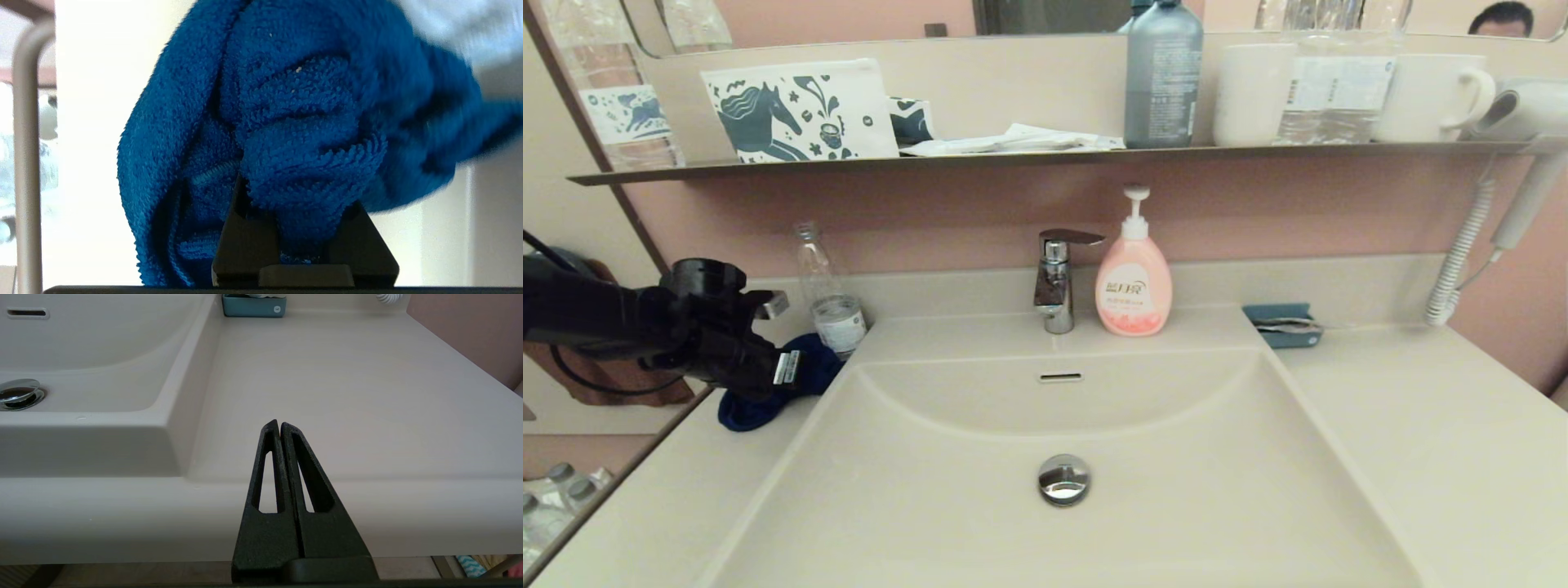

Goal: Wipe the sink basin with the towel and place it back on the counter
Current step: Wipe the sink

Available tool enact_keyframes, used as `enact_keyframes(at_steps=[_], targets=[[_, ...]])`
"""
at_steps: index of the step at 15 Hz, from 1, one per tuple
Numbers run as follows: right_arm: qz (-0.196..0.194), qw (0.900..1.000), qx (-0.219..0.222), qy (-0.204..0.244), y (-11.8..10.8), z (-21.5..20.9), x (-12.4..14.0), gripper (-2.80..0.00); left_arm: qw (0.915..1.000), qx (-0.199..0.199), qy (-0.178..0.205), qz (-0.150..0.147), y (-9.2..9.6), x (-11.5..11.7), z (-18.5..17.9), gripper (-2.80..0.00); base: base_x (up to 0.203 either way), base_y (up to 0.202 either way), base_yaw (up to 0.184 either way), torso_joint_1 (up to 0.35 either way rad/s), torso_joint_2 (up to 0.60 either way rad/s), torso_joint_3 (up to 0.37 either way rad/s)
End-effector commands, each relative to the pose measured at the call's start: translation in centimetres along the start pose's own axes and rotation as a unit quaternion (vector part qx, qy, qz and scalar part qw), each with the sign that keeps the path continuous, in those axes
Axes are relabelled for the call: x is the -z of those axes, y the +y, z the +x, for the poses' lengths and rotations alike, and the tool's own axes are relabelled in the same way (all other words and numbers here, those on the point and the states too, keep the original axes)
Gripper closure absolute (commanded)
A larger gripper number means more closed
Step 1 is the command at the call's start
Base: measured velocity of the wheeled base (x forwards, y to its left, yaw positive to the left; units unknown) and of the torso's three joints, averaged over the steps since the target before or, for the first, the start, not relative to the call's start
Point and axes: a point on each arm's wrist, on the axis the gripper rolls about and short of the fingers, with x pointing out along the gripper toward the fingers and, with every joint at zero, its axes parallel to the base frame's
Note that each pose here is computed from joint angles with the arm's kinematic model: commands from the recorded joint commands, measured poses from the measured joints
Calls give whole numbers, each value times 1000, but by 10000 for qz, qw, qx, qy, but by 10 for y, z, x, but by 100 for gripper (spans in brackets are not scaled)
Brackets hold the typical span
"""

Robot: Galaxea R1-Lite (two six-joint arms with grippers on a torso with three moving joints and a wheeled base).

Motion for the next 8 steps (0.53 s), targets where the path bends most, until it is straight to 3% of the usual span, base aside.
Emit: enact_keyframes(at_steps=[1,4,8], targets=[[-3,10000,-5,1,0,0,0,0,10000,-5,53,25,0,-2,9,0,0,0,0,0,0,0],[-3,10000,-12,1,0,0,0,0,9986,99,521,-56,-1,7,-8,0,0,0,0,0,0,0],[-3,10000,-5,1,0,0,0,0,9938,336,1047,-160,11,17,-48,0,0,0,0,0,0,0]])
